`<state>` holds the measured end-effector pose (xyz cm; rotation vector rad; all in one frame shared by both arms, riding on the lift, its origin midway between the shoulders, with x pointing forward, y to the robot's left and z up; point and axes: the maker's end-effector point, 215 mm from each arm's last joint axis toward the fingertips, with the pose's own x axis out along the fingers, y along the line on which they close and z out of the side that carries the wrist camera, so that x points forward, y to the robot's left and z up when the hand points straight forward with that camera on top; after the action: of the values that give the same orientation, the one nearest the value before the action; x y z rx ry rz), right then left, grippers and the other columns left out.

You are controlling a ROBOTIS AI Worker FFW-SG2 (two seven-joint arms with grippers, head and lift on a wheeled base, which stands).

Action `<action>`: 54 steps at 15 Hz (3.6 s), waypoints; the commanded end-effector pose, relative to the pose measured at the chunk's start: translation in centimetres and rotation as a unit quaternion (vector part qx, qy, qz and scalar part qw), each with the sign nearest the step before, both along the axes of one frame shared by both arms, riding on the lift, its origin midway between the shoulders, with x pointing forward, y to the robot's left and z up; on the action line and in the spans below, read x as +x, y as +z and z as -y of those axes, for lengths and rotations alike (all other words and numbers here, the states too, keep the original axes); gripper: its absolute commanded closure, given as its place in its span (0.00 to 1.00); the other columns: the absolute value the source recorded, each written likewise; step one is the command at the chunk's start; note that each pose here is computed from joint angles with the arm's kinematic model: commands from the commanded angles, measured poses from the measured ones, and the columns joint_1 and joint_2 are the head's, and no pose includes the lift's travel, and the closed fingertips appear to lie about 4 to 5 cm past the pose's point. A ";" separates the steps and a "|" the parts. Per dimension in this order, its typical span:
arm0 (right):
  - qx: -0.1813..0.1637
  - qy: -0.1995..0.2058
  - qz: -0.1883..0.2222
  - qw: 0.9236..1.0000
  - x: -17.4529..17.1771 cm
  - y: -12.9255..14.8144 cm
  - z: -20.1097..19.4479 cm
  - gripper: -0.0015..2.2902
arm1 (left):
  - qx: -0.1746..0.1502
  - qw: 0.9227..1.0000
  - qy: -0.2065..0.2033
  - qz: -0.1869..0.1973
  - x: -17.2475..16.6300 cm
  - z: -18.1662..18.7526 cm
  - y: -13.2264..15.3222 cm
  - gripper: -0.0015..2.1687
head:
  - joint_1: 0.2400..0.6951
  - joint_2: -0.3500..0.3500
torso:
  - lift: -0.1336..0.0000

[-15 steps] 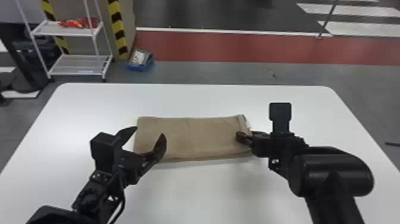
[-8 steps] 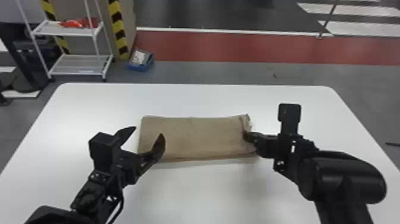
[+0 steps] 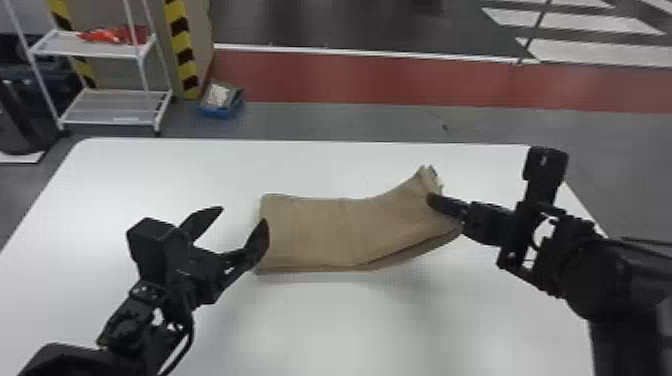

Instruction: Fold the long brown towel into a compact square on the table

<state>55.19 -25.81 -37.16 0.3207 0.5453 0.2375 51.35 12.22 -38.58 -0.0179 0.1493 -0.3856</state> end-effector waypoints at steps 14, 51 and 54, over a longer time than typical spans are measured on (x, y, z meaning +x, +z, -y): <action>0.033 0.097 0.030 0.994 0.8 9.9 -9.5 0.58 | -0.041 0.986 -0.096 -0.128 1.8 2.0 -7.0 0.64 | 1.00 0.38 | 0.08; 0.013 0.199 -0.024 0.980 -3.0 -1.3 -26.9 0.04 | -0.043 0.982 -0.111 -0.146 -0.9 2.4 -7.9 0.64 | 1.00 0.65 | 0.08; 0.042 0.185 -0.010 0.982 -4.1 0.0 -25.8 0.02 | -0.044 0.983 -0.109 -0.141 -1.1 2.2 -7.4 0.64 | 1.00 0.66 | 0.08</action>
<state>51.65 0.66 -37.74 0.2775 0.6302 0.6266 50.28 9.82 -46.28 -0.1453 0.4243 -0.6109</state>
